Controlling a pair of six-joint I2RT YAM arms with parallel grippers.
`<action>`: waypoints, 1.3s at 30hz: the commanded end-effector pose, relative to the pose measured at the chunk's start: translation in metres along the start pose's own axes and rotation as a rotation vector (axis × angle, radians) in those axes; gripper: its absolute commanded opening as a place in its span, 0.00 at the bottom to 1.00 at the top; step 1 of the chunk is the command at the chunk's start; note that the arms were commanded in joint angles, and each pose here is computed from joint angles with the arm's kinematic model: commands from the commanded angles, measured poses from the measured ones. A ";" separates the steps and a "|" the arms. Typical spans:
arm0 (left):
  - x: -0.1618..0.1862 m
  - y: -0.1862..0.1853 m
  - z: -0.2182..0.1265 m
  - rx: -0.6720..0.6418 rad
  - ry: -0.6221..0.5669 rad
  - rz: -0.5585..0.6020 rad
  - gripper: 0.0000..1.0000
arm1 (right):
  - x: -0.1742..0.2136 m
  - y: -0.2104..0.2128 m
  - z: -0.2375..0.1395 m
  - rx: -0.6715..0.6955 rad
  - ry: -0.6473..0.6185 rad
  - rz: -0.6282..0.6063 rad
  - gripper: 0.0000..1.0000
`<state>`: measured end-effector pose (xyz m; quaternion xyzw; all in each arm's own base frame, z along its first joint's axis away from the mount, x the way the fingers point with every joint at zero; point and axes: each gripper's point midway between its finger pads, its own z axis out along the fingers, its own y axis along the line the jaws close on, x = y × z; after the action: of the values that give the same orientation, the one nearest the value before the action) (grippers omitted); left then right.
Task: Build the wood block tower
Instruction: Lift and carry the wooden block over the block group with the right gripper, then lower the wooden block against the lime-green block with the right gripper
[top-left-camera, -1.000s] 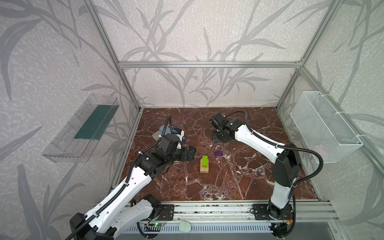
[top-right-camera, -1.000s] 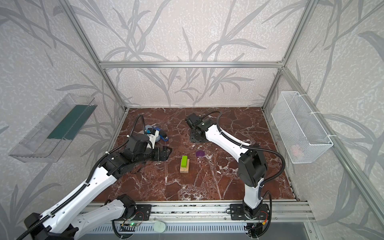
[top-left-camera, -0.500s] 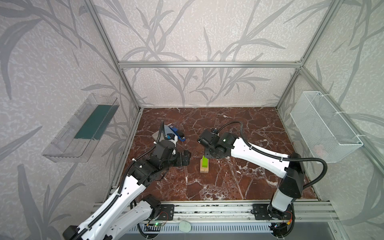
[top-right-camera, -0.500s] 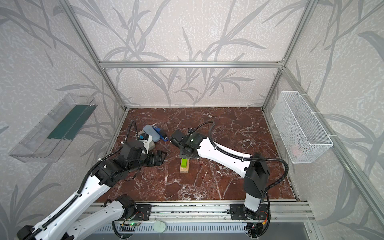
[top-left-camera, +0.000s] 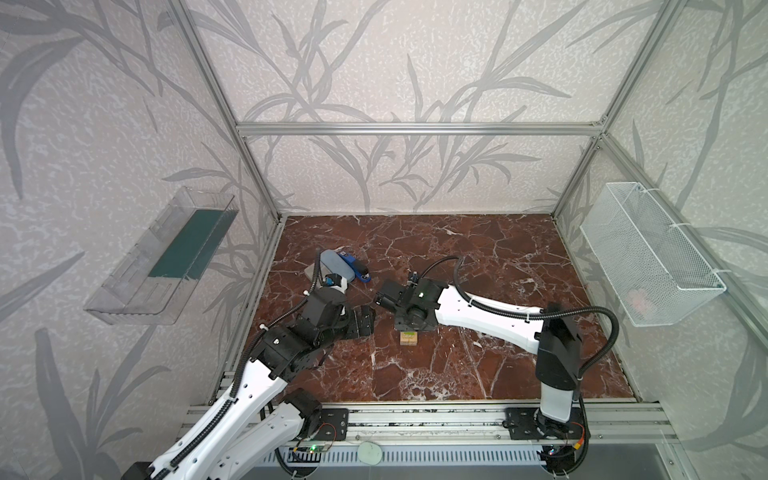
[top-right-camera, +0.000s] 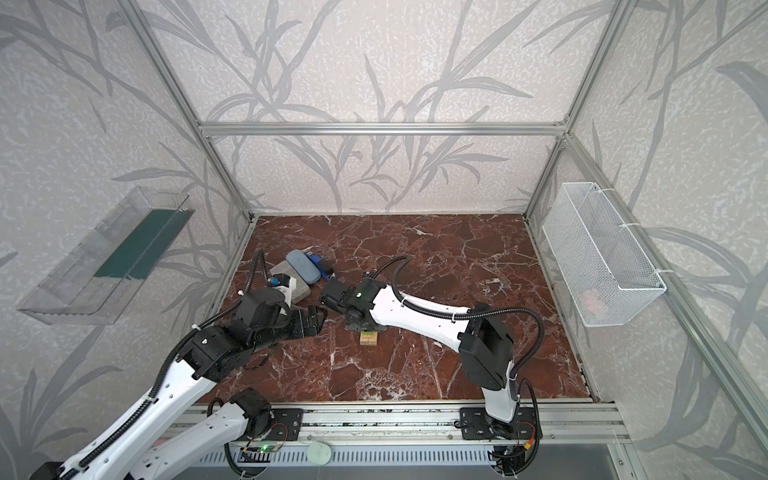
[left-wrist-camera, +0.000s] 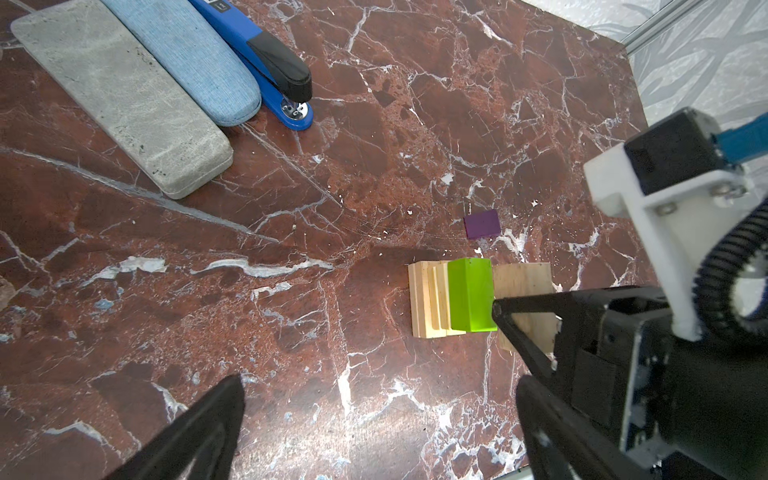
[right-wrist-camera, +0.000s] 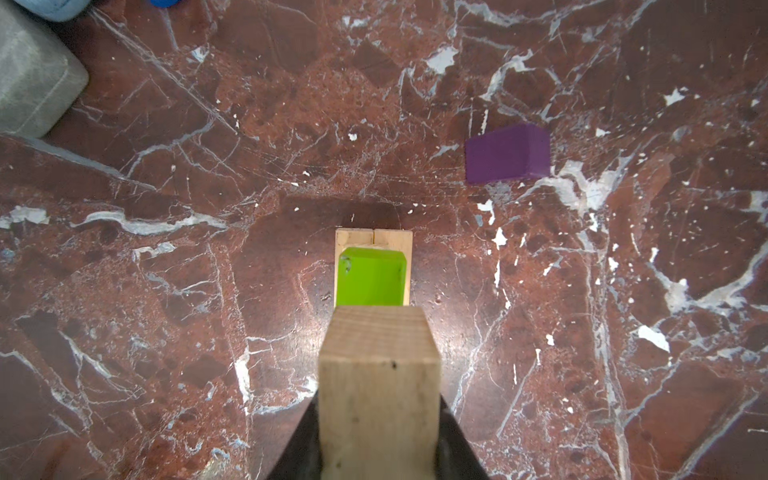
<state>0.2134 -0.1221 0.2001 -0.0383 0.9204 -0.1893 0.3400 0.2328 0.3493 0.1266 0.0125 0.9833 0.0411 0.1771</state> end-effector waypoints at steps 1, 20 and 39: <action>0.004 0.009 0.000 -0.034 0.000 -0.018 0.99 | -0.008 0.005 -0.002 0.002 -0.022 0.013 0.16; 0.004 0.007 0.006 -0.028 0.006 -0.018 1.00 | -0.016 0.001 0.008 0.041 -0.027 0.008 0.17; 0.004 0.004 0.009 -0.016 0.010 -0.032 1.00 | -0.010 -0.003 0.016 0.058 -0.003 0.017 0.20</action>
<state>0.2146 -0.1236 0.1904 -0.0433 0.9247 -0.1865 0.3290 0.2466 0.3527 0.1204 0.0207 0.9831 0.0327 0.1790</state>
